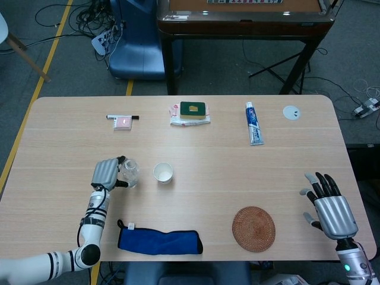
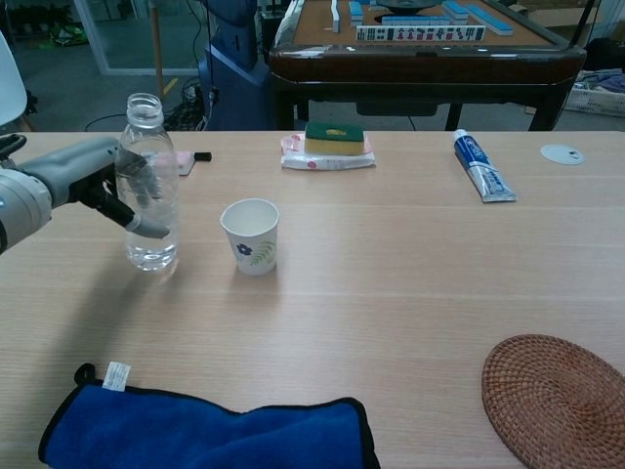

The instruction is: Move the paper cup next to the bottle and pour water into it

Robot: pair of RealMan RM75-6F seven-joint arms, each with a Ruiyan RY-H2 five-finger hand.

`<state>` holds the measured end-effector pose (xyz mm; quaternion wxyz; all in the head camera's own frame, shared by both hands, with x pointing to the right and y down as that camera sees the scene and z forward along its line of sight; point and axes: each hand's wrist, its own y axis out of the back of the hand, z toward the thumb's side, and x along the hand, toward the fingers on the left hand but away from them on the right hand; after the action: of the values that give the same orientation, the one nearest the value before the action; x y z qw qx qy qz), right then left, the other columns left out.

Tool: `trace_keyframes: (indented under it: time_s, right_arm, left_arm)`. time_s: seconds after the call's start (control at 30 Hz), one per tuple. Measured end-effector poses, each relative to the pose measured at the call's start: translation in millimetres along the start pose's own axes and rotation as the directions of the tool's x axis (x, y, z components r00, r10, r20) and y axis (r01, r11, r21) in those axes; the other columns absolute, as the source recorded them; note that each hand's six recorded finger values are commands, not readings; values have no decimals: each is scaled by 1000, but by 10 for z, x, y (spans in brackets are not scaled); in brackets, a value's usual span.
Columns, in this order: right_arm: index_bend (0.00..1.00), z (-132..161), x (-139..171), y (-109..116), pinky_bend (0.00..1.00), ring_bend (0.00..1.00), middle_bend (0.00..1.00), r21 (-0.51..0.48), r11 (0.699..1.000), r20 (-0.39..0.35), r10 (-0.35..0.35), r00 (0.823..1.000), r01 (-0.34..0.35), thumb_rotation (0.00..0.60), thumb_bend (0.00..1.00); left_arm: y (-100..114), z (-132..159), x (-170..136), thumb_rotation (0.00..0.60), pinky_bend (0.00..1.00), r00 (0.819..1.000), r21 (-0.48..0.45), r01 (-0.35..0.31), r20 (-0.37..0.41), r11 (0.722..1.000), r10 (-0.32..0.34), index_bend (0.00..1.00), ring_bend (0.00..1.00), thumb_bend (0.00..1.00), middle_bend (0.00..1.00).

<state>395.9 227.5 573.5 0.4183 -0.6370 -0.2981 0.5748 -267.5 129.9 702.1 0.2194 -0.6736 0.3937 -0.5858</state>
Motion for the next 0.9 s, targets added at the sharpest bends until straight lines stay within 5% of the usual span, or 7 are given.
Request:
trace_keyframes:
  time_s: [0.37, 0.9]
  right_arm:
    - [391, -7, 7, 17, 82, 0, 103, -8, 1000, -2, -2, 1000, 2, 600, 192]
    - [391, 4, 31, 42, 82, 0, 103, -22, 1000, -12, -3, 1000, 3, 600, 191]
  left_arm:
    - [89, 197, 54, 600, 491, 999, 263, -36, -25, 964, 44, 664, 485, 0, 729]
    - [42, 361, 113, 600, 531, 996, 532, -52, -33, 845, 82, 685, 486, 0, 722]
